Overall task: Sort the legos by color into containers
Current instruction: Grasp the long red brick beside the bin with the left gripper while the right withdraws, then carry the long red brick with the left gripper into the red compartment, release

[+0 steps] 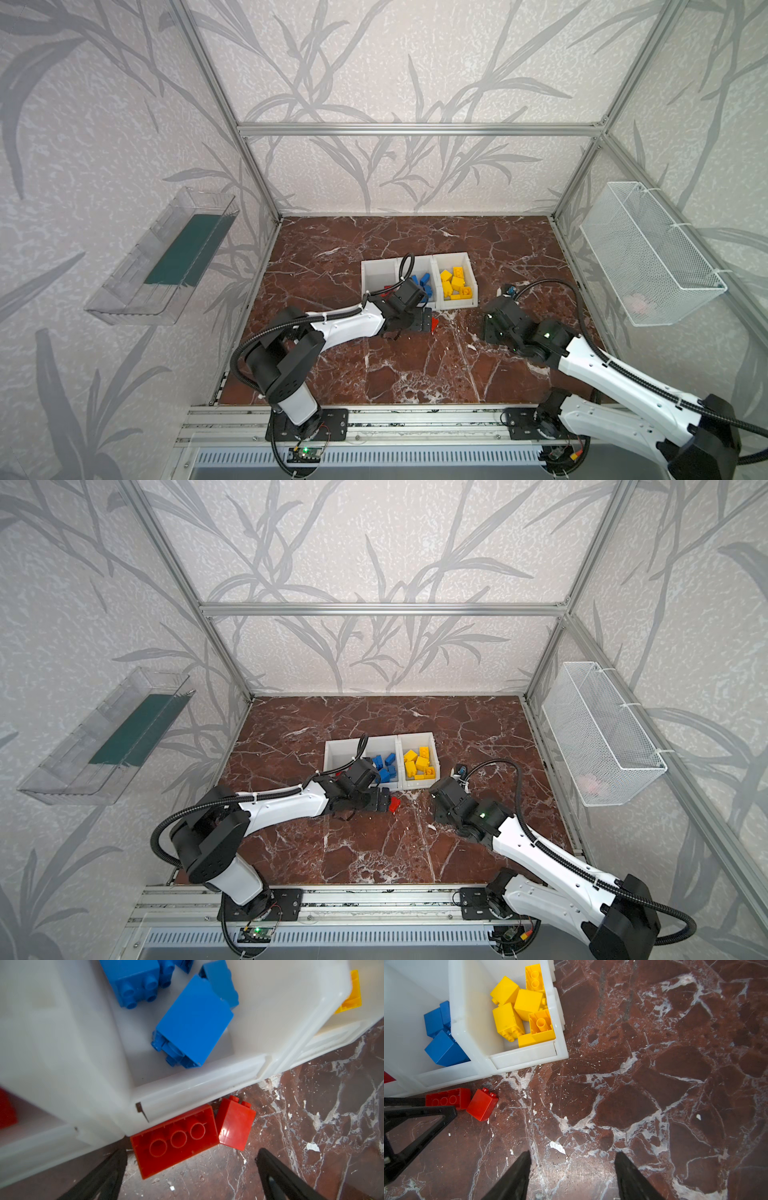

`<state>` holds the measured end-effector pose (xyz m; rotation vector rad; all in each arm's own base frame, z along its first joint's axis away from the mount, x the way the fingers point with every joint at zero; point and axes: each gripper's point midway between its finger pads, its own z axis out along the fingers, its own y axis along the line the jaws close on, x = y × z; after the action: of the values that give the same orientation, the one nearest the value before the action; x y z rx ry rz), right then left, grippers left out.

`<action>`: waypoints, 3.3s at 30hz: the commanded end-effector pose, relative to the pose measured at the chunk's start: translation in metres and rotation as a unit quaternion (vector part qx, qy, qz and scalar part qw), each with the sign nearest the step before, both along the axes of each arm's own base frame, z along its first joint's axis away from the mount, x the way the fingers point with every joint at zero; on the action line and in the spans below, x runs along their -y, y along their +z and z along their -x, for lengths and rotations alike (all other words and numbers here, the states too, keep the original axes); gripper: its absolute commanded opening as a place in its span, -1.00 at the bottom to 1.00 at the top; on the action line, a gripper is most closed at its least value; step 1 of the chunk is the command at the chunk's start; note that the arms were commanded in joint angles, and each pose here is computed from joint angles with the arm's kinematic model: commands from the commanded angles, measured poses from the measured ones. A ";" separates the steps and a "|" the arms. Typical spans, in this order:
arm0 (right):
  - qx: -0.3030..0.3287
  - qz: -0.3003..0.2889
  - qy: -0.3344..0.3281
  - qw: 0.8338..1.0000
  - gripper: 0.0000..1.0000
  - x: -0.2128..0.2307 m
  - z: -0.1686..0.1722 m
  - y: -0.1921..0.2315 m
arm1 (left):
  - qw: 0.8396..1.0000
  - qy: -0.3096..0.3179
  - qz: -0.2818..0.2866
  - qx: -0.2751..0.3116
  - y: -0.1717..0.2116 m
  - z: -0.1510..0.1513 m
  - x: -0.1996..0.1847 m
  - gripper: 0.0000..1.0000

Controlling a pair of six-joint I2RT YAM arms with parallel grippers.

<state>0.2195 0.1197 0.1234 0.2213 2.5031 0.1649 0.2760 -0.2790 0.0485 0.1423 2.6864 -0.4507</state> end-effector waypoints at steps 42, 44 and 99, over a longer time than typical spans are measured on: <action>-0.017 -0.004 -0.028 0.999 0.32 0.026 0.015 -0.019 | 0.999 -0.002 -0.035 -0.014 -0.010 0.017 -0.011 0.12; -0.016 -0.003 -0.027 1.000 0.32 0.026 0.015 -0.019 | 1.000 -0.015 -0.019 -0.013 -0.002 0.022 -0.008 0.13; -0.077 -0.024 0.257 0.963 0.32 -0.076 -0.004 -0.038 | 0.967 0.179 -0.016 0.184 0.113 -0.025 -0.186 0.82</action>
<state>0.2095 0.1647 0.0697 -0.2521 2.7227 0.3217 0.3095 -0.1145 0.1528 -0.1560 2.3505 -0.2975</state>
